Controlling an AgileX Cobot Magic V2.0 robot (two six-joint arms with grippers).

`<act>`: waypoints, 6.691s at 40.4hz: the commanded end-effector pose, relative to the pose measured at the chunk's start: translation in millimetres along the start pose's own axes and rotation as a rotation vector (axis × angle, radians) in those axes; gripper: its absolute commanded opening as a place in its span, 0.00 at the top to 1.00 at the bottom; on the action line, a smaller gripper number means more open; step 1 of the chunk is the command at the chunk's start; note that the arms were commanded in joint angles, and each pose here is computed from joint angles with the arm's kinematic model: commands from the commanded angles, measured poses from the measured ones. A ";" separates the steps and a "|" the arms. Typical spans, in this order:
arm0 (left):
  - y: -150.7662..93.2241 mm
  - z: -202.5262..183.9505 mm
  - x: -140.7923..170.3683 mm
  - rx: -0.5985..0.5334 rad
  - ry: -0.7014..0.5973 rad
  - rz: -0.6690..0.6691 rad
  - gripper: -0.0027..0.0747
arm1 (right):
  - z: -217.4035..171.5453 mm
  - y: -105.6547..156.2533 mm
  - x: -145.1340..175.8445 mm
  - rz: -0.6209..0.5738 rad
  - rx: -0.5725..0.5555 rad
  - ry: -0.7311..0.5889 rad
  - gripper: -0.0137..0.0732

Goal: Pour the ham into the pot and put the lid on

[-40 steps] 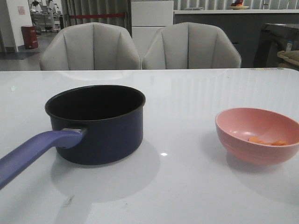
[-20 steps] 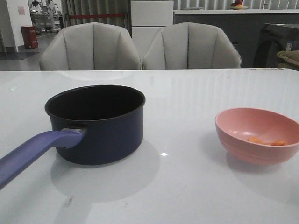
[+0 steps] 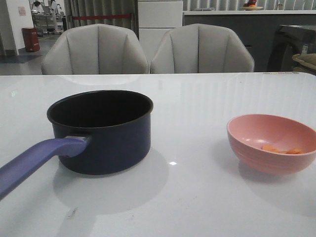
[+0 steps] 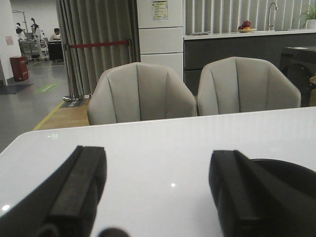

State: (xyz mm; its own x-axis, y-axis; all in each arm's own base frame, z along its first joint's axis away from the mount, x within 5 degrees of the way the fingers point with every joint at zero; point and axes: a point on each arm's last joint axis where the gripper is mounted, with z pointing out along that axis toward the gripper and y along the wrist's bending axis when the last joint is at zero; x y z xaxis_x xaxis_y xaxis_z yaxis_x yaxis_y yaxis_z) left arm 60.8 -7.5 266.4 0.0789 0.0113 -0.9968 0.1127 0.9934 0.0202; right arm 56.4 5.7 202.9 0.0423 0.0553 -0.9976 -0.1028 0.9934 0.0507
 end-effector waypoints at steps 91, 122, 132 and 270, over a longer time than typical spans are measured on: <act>1.1 -0.2 -14.5 -0.007 -0.084 -0.021 0.41 | 254.6 -21.5 -35.9 0.296 0.071 1.157 0.16; 1.1 -0.2 -14.3 -0.007 -0.083 -0.019 0.41 | 289.7 -28.8 16.5 0.278 0.051 1.315 0.69; 1.1 -0.2 -14.3 -0.007 -0.083 -0.019 0.41 | 293.0 -11.9 -9.8 0.294 -0.024 1.240 0.68; 0.9 -0.2 -13.4 -0.006 -0.072 0.015 0.41 | 297.9 208.4 -134.3 -0.352 -0.561 -0.050 0.68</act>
State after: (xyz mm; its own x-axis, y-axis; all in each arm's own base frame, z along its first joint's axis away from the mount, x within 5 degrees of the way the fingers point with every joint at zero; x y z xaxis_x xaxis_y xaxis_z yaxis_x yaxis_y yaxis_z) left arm 60.8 -7.5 265.3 0.0695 0.0335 -0.9970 0.1123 0.9928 0.0412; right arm 332.8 239.7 322.5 0.0075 -0.3479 -0.9375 -0.6165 0.7365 -0.2783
